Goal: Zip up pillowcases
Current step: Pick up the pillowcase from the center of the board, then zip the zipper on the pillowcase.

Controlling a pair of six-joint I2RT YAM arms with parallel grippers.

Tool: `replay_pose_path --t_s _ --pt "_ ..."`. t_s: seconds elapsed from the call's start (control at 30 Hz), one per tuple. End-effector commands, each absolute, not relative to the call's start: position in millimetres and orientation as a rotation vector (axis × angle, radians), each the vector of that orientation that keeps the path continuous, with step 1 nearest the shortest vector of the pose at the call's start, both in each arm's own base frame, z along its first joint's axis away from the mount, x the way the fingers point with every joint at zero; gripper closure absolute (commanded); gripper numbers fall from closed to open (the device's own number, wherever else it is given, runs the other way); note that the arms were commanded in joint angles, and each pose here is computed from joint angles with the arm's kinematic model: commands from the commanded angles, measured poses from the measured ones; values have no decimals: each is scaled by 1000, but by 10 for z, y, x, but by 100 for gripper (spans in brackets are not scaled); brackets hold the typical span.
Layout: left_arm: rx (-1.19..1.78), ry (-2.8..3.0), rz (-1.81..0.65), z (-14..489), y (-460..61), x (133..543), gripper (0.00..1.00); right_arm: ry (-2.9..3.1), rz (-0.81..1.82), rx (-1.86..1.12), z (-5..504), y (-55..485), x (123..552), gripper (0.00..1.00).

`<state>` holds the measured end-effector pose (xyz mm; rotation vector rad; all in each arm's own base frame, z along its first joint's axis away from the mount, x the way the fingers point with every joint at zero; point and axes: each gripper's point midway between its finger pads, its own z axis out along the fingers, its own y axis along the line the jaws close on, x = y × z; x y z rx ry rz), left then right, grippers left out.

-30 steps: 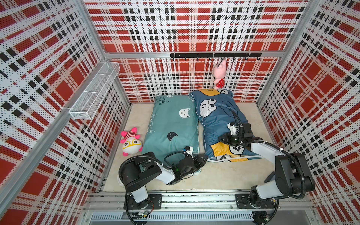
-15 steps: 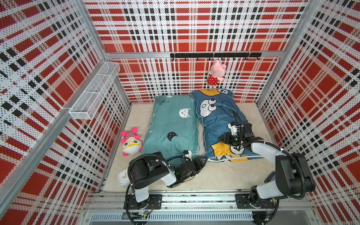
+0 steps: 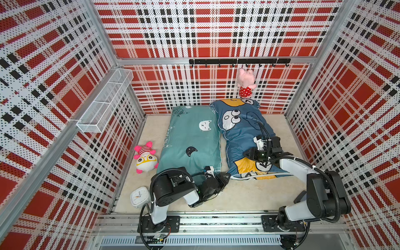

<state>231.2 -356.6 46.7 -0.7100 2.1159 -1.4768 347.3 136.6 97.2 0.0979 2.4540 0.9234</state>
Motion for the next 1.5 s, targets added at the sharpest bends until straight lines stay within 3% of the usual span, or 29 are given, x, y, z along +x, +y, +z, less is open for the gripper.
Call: replay_pose_path --t_s 0.0,0.13,0.27,0.43,0.63,0.87,1.07,1.47 --pt "-715 2072 -1494 529 -3594 2399 65 2417 779 145 928 1106 3619 58" --pt "-714 2065 -1492 531 -3602 2439 81 2416 797 123 964 1130 3581 56" --pt "-706 2053 -1501 557 -3612 2525 95 2446 842 59 1036 1195 3447 41" --pt "-692 2037 -1516 634 -3619 2546 100 2489 929 11 1180 1271 3056 38" --pt "-506 2044 -1548 774 -3802 2488 100 2487 1093 -31 1298 1445 2442 44" --pt "-388 1960 -1721 1050 -3878 2333 100 2441 1265 -101 1482 1636 2050 56" --pt "-328 1965 -1770 1102 -3924 2113 100 2417 1407 -138 1443 1894 1909 68" --pt "-368 1944 -1841 1129 -3850 2032 100 2382 1465 -78 1241 1921 1904 79"
